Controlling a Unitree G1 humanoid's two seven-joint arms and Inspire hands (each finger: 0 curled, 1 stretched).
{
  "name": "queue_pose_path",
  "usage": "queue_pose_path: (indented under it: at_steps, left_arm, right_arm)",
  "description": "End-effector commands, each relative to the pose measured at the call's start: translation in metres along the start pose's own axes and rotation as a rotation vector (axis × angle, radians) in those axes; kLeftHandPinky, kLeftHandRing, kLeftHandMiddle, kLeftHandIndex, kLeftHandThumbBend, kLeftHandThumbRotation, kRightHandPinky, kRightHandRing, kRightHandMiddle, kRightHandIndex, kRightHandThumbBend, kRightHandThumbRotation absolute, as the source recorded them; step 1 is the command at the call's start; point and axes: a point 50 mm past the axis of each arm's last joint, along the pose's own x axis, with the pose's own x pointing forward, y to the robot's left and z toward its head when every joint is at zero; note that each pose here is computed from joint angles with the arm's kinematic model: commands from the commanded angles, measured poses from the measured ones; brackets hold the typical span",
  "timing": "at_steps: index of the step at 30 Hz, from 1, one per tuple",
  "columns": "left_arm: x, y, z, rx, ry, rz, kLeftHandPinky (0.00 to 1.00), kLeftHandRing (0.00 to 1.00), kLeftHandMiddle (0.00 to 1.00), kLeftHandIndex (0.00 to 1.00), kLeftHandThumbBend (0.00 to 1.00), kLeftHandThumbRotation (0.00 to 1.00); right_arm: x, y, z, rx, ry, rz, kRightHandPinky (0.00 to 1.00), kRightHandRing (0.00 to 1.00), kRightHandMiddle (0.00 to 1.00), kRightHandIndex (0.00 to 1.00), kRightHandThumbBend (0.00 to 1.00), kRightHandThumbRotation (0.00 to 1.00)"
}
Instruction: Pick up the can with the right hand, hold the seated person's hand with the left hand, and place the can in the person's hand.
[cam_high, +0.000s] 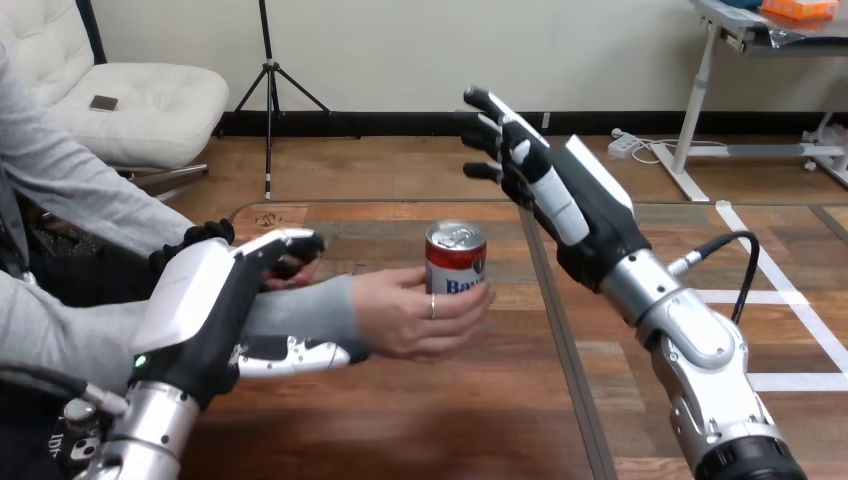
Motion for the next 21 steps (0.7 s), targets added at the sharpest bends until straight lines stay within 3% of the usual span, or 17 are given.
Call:
queue_pose_path:
  at_steps: [1, 11, 21]
  left_arm:
    - [0.011, 0.021, 0.017, 0.024, -0.088, 0.050, 0.55, 0.73, 0.76, 0.75, 1.00, 0.70]
    - [0.010, 0.025, 0.022, 0.033, -0.111, 0.086, 0.52, 0.67, 0.71, 0.70, 1.00, 0.75]
    - [0.007, 0.028, 0.029, -0.036, -0.124, 0.093, 0.50, 0.66, 0.70, 0.69, 1.00, 0.75]
  right_arm:
    - [0.004, -0.013, 0.020, -0.026, -0.097, -0.029, 0.88, 0.96, 0.94, 0.97, 1.00, 1.00]
    - [0.000, -0.014, 0.018, 0.015, -0.096, -0.044, 0.87, 0.95, 0.93, 0.96, 1.00, 1.00]
    - [-0.008, -0.015, 0.013, 0.023, -0.087, -0.053, 0.85, 0.93, 0.93, 0.94, 1.00, 1.00]
